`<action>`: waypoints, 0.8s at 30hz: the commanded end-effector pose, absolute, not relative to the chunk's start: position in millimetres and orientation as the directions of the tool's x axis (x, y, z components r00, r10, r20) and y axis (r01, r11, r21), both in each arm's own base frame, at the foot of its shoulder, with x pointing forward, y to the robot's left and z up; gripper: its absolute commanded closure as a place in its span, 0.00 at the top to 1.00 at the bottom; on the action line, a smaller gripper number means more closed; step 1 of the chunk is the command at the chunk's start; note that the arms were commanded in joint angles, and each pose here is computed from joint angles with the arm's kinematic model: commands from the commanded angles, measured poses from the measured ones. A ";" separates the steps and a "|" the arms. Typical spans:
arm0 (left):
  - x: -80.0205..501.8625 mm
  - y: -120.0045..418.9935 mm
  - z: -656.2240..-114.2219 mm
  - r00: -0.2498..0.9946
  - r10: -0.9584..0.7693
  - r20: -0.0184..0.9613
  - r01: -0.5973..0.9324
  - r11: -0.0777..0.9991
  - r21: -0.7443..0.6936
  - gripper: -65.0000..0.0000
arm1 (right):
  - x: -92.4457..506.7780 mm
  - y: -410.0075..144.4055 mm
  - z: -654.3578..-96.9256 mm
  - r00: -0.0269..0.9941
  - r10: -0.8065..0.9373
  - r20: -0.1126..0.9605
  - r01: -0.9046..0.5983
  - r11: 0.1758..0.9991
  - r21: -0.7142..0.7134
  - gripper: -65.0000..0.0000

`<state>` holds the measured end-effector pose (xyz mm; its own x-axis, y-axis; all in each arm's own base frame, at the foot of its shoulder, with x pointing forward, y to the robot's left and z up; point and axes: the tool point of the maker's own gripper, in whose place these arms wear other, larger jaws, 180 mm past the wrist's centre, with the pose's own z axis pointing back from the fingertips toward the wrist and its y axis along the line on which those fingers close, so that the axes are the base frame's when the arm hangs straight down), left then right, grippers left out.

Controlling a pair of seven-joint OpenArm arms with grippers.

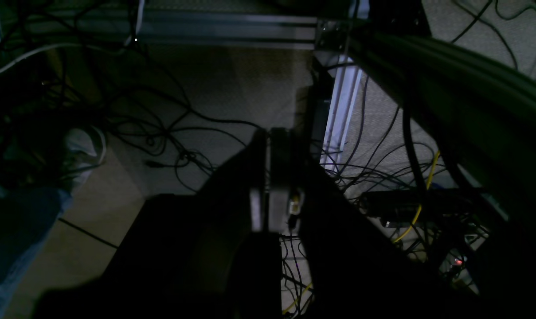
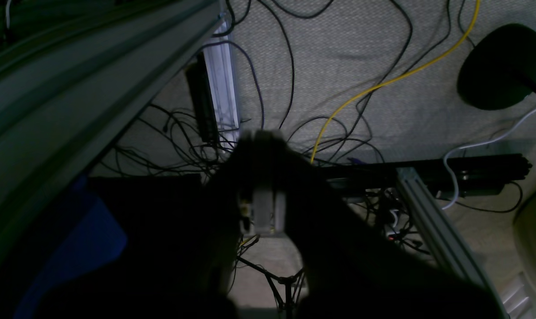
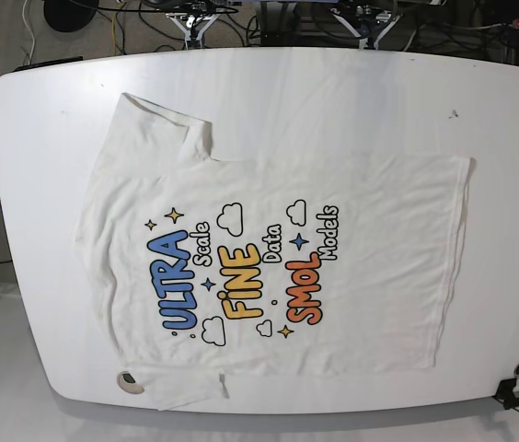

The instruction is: Fold the T-shirt properly

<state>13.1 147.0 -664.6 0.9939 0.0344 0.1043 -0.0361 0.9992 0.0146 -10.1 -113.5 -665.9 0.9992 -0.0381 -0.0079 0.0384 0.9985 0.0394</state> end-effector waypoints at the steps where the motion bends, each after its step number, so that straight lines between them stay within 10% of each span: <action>1: 12.8 147.6 -664.5 0.993 0.034 0.109 -0.036 0.999 0.016 0.00 | -11.6 -115.5 -665.9 0.999 -0.040 -0.010 0.041 0.998 0.038 0.00; 24: 20.5 148.4 -664.0 0.991 0.038 0.132 -0.041 0.999 0.017 0.00 | -3.3 -115.9 -665.9 0.999 -0.046 0.008 0.046 0.998 0.040 0.00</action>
<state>18.9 147.2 -664.3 0.9917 0.0414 0.1221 -0.0434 0.9990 0.0141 -7.8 -114.6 -665.9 0.9989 -0.0475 -0.0013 0.0475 0.9981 0.0388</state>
